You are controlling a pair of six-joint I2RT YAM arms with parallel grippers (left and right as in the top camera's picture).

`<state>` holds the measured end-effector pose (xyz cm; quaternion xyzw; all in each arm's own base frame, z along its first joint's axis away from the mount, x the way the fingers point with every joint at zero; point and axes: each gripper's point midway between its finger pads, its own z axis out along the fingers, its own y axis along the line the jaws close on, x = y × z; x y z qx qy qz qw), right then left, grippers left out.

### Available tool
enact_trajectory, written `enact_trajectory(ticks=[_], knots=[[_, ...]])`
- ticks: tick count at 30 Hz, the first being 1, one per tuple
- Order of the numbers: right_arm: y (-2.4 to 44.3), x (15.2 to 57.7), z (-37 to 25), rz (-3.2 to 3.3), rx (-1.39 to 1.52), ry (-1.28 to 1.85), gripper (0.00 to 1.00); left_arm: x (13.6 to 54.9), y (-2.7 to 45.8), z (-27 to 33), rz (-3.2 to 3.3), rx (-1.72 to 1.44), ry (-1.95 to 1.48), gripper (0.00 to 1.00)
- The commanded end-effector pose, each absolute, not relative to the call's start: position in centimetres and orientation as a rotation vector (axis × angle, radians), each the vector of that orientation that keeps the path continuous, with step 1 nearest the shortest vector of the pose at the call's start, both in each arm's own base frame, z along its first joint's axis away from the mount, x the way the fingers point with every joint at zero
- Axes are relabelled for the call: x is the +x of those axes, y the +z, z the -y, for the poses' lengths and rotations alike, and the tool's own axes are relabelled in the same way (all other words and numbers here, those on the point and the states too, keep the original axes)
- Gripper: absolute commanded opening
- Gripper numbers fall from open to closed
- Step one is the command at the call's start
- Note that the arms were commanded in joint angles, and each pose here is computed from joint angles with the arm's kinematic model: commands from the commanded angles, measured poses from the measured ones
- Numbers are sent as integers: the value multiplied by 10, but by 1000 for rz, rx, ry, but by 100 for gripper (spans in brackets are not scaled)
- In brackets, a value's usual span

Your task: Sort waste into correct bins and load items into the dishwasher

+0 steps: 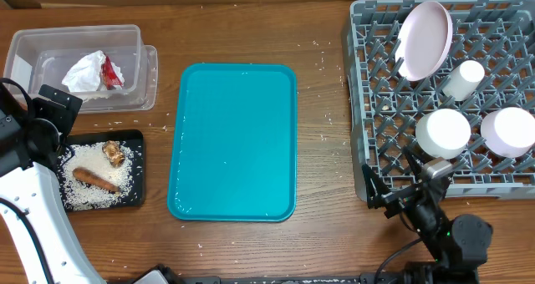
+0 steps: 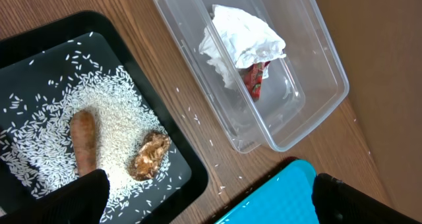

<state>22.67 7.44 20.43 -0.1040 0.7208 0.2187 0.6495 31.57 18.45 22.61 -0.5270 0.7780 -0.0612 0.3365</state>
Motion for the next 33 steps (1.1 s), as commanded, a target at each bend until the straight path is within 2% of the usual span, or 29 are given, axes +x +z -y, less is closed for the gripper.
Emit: enact_trajectory(ticks=[1,15,33], knots=[[197,230,-74,-1565,-237,463,100,316,226,-188,-2033,-1364,-142,100],[170,246,-17,-1596,47,186,100,316,226,-188,-2033,-1364,-142,100],[170,246,-17,-1594,49,185,100,316,226,-188,-2033,-1364,-142,100]])
